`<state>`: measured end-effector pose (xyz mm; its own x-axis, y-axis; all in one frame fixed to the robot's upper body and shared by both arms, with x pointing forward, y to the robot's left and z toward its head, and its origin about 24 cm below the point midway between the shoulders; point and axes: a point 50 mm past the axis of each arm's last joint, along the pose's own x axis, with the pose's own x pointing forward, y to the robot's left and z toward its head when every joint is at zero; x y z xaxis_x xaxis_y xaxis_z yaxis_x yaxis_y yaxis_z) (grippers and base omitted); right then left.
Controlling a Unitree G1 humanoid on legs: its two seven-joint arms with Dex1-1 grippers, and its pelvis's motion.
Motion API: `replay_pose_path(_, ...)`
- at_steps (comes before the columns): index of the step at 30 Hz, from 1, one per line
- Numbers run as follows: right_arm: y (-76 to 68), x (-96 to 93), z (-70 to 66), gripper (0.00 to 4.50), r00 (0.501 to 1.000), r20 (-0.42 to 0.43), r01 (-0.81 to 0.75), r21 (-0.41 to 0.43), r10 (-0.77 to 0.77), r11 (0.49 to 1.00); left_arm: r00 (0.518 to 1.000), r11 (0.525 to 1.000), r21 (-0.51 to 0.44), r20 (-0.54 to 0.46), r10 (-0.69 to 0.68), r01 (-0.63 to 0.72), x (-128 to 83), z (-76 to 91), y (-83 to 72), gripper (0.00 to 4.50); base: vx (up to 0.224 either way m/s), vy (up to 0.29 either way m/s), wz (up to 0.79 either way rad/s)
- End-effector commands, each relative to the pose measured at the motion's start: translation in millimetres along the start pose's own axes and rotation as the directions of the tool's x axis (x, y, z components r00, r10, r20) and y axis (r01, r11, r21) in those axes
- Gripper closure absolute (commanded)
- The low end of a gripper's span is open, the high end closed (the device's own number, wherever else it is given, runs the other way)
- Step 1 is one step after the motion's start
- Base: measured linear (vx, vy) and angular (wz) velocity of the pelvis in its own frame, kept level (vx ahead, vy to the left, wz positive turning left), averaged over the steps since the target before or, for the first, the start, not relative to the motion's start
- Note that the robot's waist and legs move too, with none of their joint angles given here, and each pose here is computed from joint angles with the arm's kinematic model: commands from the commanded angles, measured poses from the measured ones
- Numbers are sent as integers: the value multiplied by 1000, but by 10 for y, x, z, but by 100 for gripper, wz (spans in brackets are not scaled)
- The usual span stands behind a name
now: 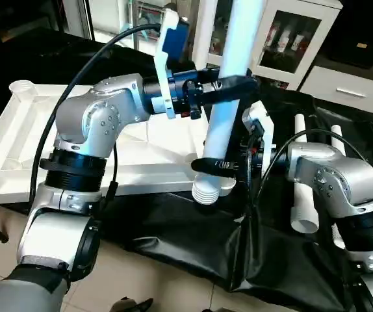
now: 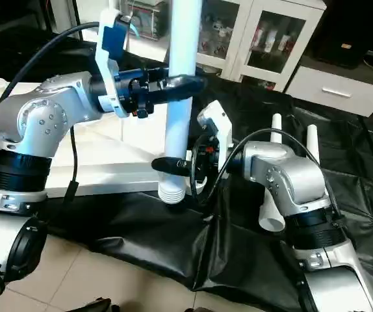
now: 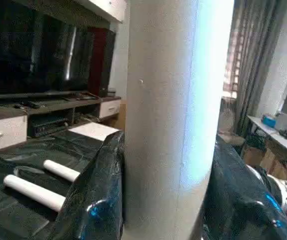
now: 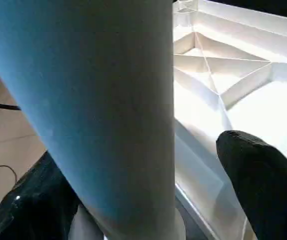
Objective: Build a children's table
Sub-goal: Pick table leg
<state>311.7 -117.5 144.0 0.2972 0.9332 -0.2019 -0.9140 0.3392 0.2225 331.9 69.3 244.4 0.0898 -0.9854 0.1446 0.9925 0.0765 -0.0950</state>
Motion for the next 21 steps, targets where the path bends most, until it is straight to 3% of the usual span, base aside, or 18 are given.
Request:
replay_pose_path(1, 31, -11, 65, 46, 1000, 1, -16, -21, 16, 1000, 1000, 999, 32, -9, -26, 26, 49, 21, -42, 277, 0, 0, 0)
replay_pose_path(21, 82, 20, 29, 227, 998, -19, -63, -32, 62, 998, 999, 998, 58, -41, -27, 29, 20, 21, -24, 277, 0, 0, 0)
